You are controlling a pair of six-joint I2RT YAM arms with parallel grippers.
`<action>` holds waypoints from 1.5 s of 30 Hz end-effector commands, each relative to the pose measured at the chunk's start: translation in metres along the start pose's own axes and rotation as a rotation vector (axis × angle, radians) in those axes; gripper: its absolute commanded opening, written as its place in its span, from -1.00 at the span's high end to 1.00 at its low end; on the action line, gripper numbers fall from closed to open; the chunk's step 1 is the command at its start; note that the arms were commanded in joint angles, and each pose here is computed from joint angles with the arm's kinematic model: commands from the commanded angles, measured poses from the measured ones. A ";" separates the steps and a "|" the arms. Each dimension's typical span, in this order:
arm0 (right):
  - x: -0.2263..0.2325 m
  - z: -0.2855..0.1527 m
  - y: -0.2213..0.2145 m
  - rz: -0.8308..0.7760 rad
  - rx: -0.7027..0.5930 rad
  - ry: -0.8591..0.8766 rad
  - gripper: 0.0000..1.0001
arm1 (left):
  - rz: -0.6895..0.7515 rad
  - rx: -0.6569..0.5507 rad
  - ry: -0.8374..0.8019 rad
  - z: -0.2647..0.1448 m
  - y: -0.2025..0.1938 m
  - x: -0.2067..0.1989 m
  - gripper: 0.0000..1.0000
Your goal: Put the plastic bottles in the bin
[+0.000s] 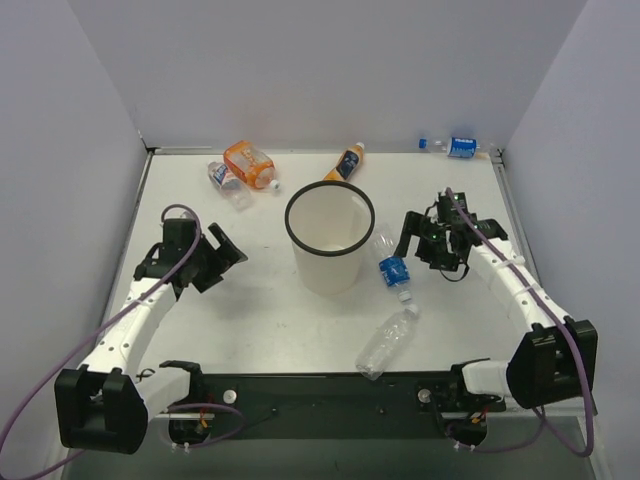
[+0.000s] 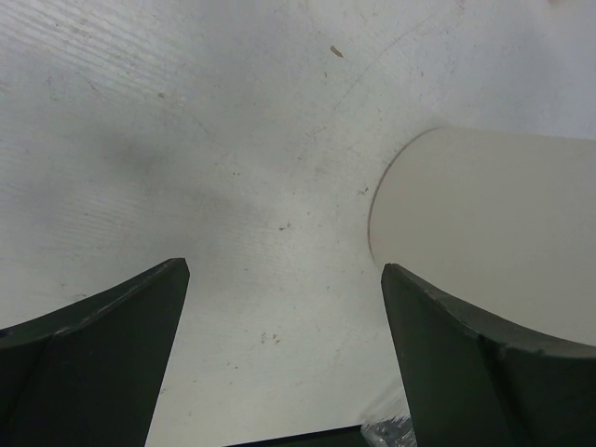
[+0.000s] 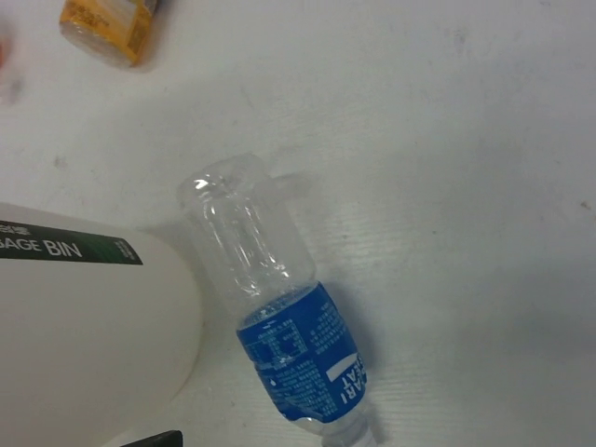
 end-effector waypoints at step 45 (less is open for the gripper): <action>0.037 -0.061 0.087 -0.246 -0.333 -0.091 0.08 | 0.243 -0.075 -0.144 -0.024 0.014 -0.061 -0.88</action>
Point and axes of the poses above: each gripper's point midway between its finger pads, its own z axis out along the fingers, its own x axis along the line the jaws close on, y = z × x, the point moved 3 cm from there along -z, back along the fingers, and after that the axes turned 9 degrees about -z, right-handed, at the moved point
